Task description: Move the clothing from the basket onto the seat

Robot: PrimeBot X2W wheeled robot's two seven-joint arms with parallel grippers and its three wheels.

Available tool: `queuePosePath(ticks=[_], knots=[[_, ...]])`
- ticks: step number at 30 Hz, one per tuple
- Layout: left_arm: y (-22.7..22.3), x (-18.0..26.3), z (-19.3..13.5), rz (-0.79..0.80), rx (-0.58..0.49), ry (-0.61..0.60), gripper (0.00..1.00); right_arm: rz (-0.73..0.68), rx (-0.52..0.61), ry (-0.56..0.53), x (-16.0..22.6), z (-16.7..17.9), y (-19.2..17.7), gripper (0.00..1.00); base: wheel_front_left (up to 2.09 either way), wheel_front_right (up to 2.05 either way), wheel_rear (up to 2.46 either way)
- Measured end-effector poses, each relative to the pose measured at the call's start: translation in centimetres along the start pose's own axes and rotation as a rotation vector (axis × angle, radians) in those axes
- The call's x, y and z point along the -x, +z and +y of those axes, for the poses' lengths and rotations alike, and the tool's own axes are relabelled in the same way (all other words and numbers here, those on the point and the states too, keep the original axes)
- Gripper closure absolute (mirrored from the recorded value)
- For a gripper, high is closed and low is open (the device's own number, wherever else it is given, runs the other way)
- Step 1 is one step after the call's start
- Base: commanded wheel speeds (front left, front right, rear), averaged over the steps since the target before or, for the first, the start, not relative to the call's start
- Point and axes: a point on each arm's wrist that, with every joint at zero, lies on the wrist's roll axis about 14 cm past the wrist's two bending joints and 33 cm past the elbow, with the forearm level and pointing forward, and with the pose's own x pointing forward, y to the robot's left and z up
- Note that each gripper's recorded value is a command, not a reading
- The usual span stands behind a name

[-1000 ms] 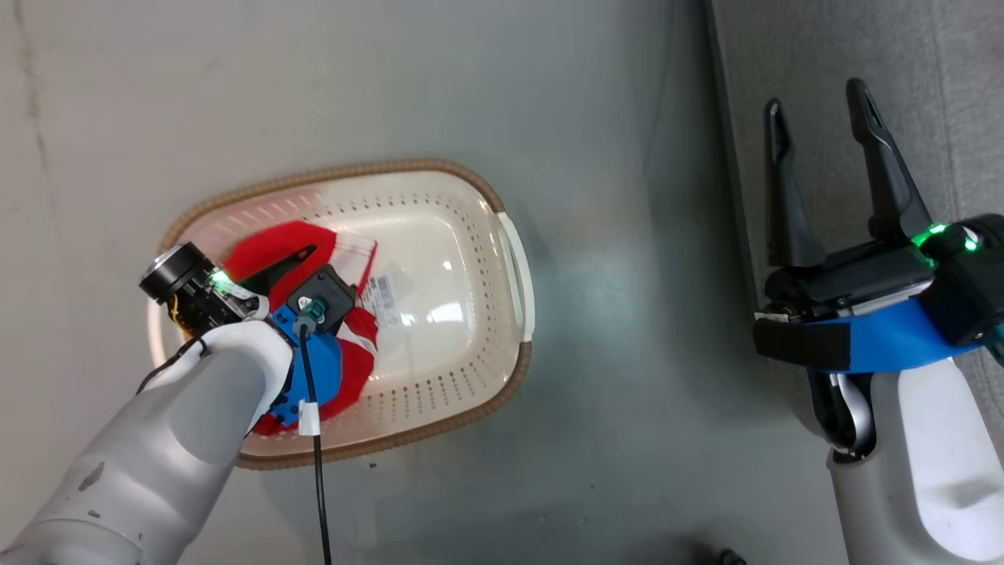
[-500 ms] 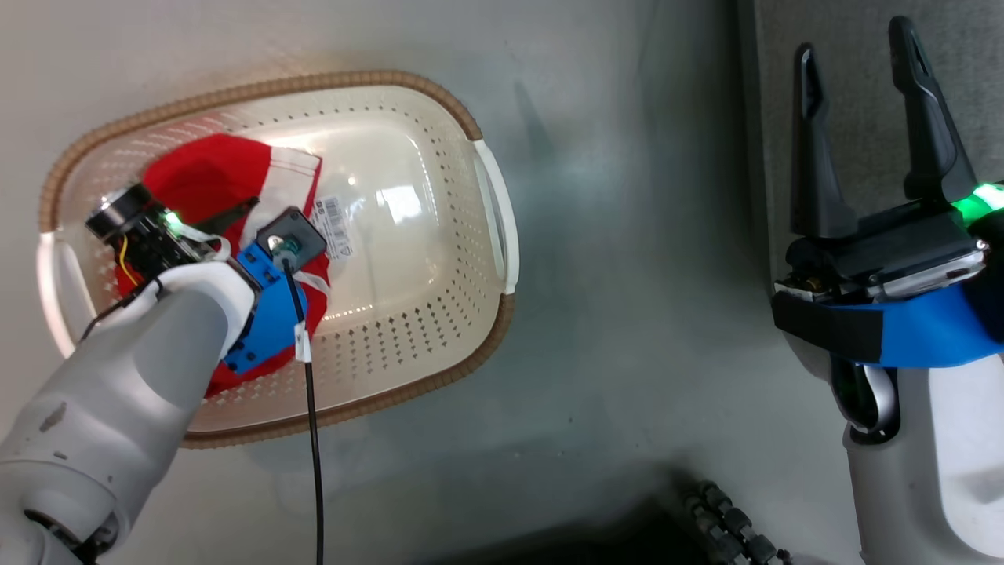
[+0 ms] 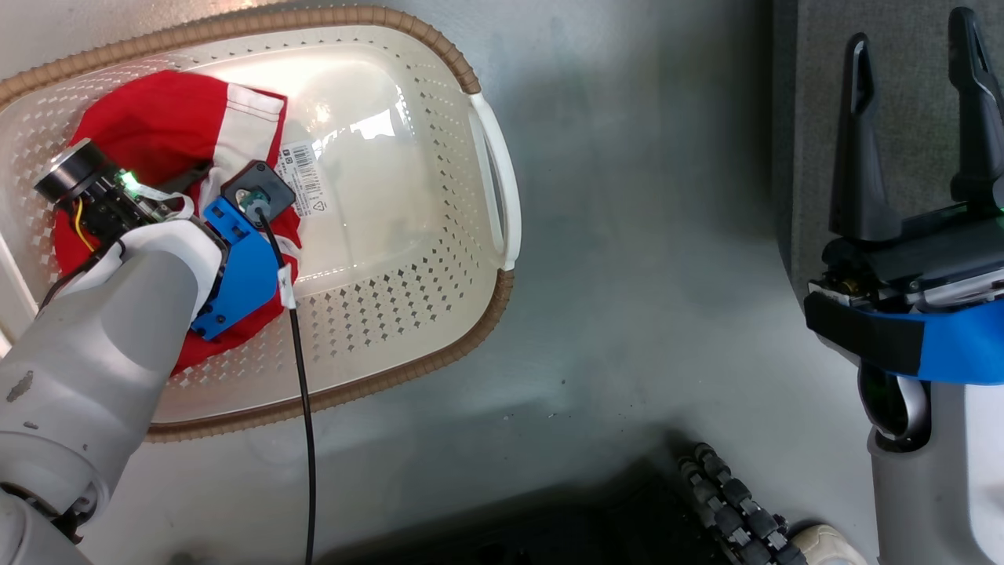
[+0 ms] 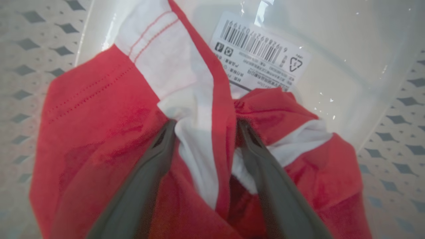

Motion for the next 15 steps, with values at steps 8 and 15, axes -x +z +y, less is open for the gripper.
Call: queuePosePath(ticks=[8, 15], knots=[[-0.6, 0.0, -0.3, 0.038, 0.017, -0.005, 1.00, -0.006, 0.001, 0.002, -0.2, 0.1, 0.1, 0.00, 0.00, 0.00, 0.00], [0.4, 0.3, -0.4, -0.004, 0.015, -0.002, 1.00, -0.013, 0.000, 0.006, -0.3, 0.2, 0.3, 0.00, 0.00, 0.00, 0.00]])
